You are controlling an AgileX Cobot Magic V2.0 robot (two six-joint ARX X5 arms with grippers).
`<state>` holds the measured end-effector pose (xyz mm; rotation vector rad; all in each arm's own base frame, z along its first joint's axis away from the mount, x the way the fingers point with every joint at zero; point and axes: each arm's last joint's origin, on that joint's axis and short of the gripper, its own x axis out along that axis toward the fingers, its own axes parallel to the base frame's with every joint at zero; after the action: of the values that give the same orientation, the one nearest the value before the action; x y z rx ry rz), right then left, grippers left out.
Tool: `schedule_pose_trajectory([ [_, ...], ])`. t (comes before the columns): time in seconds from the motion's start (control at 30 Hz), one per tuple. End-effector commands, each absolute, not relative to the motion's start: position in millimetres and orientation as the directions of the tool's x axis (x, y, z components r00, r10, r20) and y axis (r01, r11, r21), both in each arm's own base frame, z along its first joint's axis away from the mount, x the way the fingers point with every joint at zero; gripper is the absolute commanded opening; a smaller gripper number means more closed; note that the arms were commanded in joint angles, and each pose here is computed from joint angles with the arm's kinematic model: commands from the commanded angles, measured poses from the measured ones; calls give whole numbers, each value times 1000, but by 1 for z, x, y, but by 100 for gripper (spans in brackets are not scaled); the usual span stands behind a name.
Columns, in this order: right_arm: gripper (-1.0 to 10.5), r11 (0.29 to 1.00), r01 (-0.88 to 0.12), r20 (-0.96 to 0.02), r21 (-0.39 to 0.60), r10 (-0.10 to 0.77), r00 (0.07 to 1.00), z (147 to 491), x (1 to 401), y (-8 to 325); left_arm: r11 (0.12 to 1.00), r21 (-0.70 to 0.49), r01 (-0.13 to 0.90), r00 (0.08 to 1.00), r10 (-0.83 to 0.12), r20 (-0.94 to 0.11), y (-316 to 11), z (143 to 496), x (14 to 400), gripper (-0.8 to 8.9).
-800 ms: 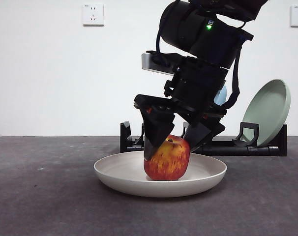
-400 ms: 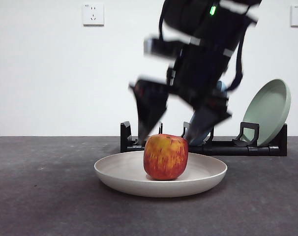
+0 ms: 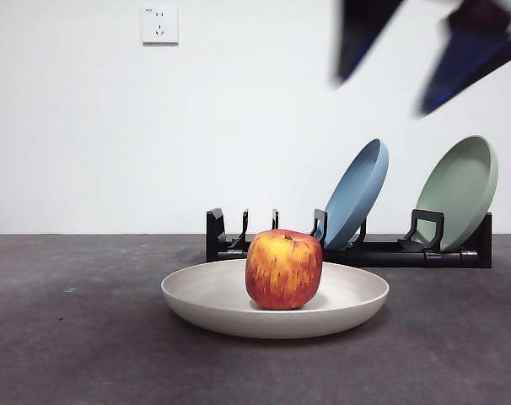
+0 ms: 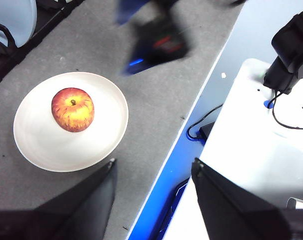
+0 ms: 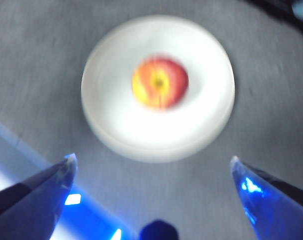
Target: Take the yellow plate from the plate rack,put the plate on the table,take the apple from the table,put the apple in the plate
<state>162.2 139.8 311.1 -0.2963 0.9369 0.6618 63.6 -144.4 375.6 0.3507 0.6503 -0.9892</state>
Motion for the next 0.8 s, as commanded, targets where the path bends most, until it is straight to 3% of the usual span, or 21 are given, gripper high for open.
schedule_pose_trajectory([
  [0.03,657,757,-649,-851,75,388,354,321,133,117,515,-19,857,377,-652,-658,-146,373,64,252],
  [0.13,646,751,-648,-853,126,415,316,329,109,98,514,-19,857,375,-649,-662,-147,373,64,251],
  [0.2,564,743,-652,-845,149,438,306,334,97,89,514,-19,857,375,-649,-662,-147,373,64,247],
  [0.27,441,748,-645,-835,156,448,318,337,88,81,514,-19,857,374,-649,-663,-147,373,64,247],
  [0.33,239,749,-643,-827,159,457,328,339,81,75,514,-19,857,374,-648,-663,-147,373,64,209],
  [0.4,-10,748,-645,-820,158,463,336,341,76,70,515,-18,857,375,-648,-663,-147,373,64,23],
  [0.43,-3,747,-646,-816,158,467,340,341,74,69,515,-18,857,376,-648,-662,-147,373,64,-14],
  [0.8,1,748,-646,-807,156,473,353,343,71,66,517,-16,856,379,-647,-662,-147,373,64,-3],
])
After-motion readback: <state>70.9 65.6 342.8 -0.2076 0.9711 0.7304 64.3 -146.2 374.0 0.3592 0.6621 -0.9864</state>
